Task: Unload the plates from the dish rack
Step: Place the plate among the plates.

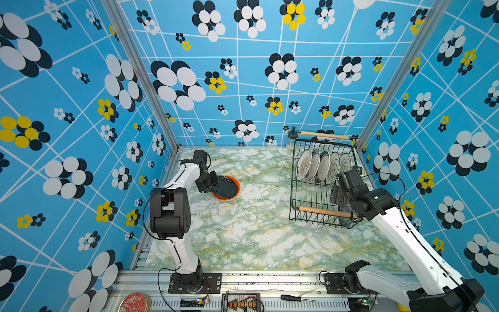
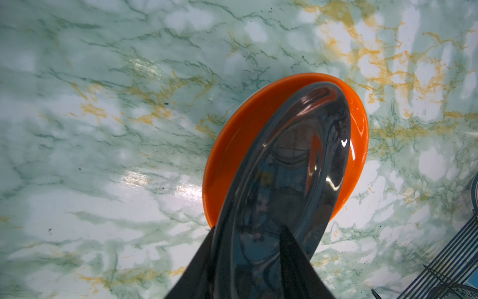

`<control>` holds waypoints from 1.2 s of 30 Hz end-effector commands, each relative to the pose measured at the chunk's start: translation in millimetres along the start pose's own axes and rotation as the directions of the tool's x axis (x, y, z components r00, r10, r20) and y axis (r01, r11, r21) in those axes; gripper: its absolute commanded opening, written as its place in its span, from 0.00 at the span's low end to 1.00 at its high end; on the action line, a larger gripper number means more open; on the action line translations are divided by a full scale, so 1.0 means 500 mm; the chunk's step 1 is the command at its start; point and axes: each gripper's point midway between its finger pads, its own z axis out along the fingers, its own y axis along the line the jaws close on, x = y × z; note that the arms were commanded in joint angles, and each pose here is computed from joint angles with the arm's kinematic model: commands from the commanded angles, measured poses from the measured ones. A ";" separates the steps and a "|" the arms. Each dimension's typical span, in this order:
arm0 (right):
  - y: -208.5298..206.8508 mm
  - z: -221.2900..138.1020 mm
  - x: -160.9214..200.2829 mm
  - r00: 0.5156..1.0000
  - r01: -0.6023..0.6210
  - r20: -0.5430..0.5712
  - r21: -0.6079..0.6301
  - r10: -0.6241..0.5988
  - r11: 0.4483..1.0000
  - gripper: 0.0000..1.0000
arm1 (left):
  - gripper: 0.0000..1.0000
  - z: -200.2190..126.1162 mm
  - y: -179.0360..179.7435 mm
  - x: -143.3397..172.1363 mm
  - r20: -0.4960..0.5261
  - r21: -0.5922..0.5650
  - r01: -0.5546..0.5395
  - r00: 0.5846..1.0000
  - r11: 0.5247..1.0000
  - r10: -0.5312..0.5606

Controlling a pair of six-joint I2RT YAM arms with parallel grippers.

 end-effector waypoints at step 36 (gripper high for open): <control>-0.008 -0.005 0.015 1.000 -0.002 0.000 -0.035 0.002 0.999 0.99 | 0.99 -0.017 -0.007 0.003 -0.076 -0.132 -0.131 0.990 0.983 0.121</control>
